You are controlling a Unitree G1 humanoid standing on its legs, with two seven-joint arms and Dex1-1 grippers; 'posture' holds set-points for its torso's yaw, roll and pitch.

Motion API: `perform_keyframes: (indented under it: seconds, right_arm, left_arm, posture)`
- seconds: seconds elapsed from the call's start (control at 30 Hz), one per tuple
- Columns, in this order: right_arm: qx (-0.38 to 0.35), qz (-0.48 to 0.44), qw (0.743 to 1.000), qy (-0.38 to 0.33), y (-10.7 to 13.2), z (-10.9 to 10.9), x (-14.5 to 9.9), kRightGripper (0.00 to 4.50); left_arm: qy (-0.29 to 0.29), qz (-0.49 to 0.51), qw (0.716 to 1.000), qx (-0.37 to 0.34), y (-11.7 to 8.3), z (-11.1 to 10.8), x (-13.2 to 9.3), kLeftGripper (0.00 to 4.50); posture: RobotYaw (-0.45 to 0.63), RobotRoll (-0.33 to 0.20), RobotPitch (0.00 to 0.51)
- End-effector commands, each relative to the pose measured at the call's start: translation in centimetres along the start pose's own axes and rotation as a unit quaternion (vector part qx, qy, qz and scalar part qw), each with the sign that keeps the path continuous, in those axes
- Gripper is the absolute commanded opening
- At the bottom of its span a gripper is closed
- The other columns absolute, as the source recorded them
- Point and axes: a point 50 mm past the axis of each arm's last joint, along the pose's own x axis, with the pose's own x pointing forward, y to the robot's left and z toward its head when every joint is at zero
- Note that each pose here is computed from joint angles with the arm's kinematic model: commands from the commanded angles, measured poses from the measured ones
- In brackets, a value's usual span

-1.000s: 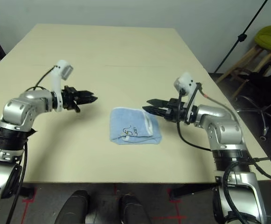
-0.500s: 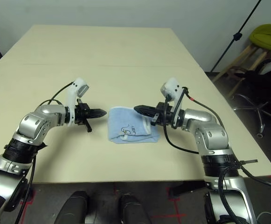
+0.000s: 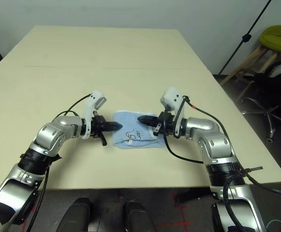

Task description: Fold the towel and set it aside.

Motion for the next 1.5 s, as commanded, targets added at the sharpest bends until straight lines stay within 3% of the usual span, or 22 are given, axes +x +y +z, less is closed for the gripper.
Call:
perform_keyframes:
  seconds: [0.03,0.17,0.47,0.6,0.8,0.97,1.3,1.5]
  right_arm:
    - [0.002,-0.012,0.999,0.03,-0.1,-1.8,0.0,0.05]
    - [-0.002,-0.02,0.998,0.064,-0.6,-3.9,0.0,0.05]
    - [0.0,-0.026,0.995,0.097,-1.3,-6.1,-0.1,0.05]
    - [0.01,-0.028,0.998,0.058,-2.1,-4.9,-0.7,0.05]
    - [0.038,-0.009,0.999,-0.032,-3.3,-1.0,-1.7,0.05]
    - [0.031,-0.014,0.997,-0.064,-4.0,1.0,-1.3,0.05]
    - [0.02,-0.012,0.998,-0.051,-4.0,0.2,1.8,0.05]
    - [0.02,-0.03,0.999,-0.029,-4.2,-1.2,2.0,0.05]
  left_arm:
    - [0.028,0.004,1.0,0.003,0.0,-1.0,0.8,0.0]
    - [0.061,0.006,0.998,-0.009,0.3,-2.0,1.1,0.0]
    - [0.063,-0.018,0.998,-0.013,-0.6,-1.7,1.2,0.0]
    - [0.036,-0.021,0.999,-0.025,-0.4,-0.1,0.4,0.0]
    - [-0.01,-0.013,1.0,-0.021,0.6,3.2,-1.3,0.0]
    - [-0.023,-0.003,1.0,-0.01,1.1,4.3,-1.4,0.0]
    - [0.002,0.037,0.999,-0.013,2.4,2.1,0.5,0.0]
    - [0.027,0.074,0.997,-0.009,3.5,0.6,1.2,0.0]
  posture:
    - [0.08,0.0,0.13]
    - [0.08,0.0,0.133]
    - [0.09,0.0,0.134]
    - [0.09,0.0,0.134]
    - [0.09,0.0,0.136]
    - [0.09,0.0,0.136]
    - [0.09,0.0,0.142]
    - [0.09,0.0,0.145]
